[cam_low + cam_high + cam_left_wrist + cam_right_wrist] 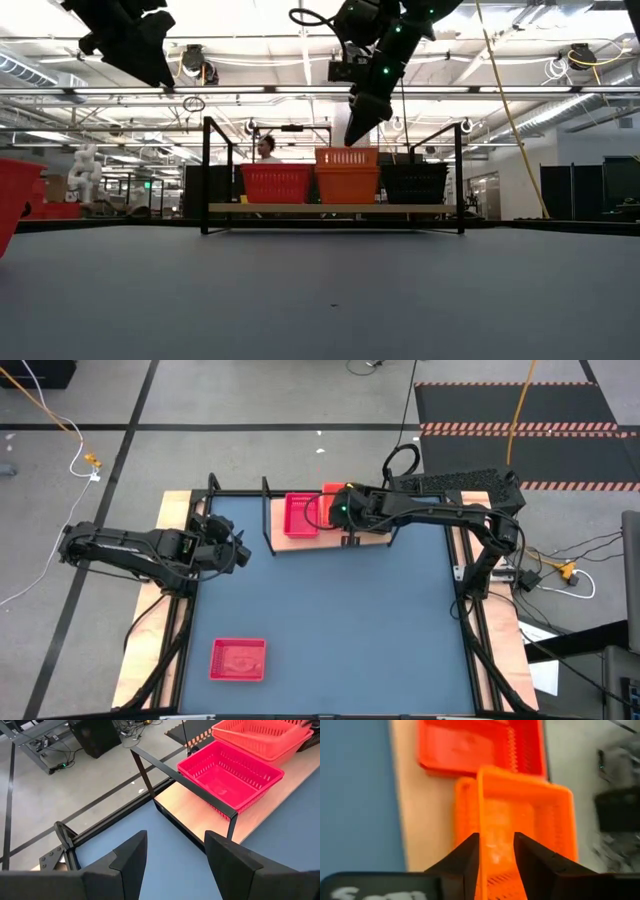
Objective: Stack baskets on shelf by color
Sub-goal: Stack the orange bin on the orange bin on the shelf, then adjust the stacked black bins on the shelf
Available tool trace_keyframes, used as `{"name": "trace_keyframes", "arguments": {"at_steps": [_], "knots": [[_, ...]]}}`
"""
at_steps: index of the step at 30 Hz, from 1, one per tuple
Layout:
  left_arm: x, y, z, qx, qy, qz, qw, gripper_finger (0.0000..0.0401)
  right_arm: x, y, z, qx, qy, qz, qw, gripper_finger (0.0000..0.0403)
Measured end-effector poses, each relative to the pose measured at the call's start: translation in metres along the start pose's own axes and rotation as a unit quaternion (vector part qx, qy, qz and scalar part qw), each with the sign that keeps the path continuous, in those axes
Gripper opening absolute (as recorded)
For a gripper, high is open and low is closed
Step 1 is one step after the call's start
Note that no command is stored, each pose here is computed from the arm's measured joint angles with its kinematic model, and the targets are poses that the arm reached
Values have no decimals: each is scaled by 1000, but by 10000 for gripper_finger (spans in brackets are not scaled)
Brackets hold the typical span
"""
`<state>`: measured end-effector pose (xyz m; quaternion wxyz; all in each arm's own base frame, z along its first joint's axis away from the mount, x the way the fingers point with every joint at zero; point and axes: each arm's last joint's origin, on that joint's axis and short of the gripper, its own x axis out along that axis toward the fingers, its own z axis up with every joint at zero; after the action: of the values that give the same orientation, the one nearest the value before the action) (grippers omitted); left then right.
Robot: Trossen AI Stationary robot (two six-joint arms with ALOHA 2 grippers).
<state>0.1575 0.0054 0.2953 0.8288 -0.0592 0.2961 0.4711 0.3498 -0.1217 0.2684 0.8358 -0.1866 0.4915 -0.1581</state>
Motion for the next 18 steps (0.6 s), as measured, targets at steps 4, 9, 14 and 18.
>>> {"name": "trace_keyframes", "arguments": {"at_steps": [4,9,14,18], "knots": [[0,0,0,0,0,0,1000,200,-2,6,5,5,-36,50,998,119],[0,0,0,-1,1,0,1000,200,-13,11,10,-10,-34,8,999,114],[0,0,-1,0,3,0,1000,200,-40,2,2,-56,4,-55,997,112],[0,0,-1,1,5,-3,1000,200,-46,-5,-10,-3,14,1,1000,112]]}}
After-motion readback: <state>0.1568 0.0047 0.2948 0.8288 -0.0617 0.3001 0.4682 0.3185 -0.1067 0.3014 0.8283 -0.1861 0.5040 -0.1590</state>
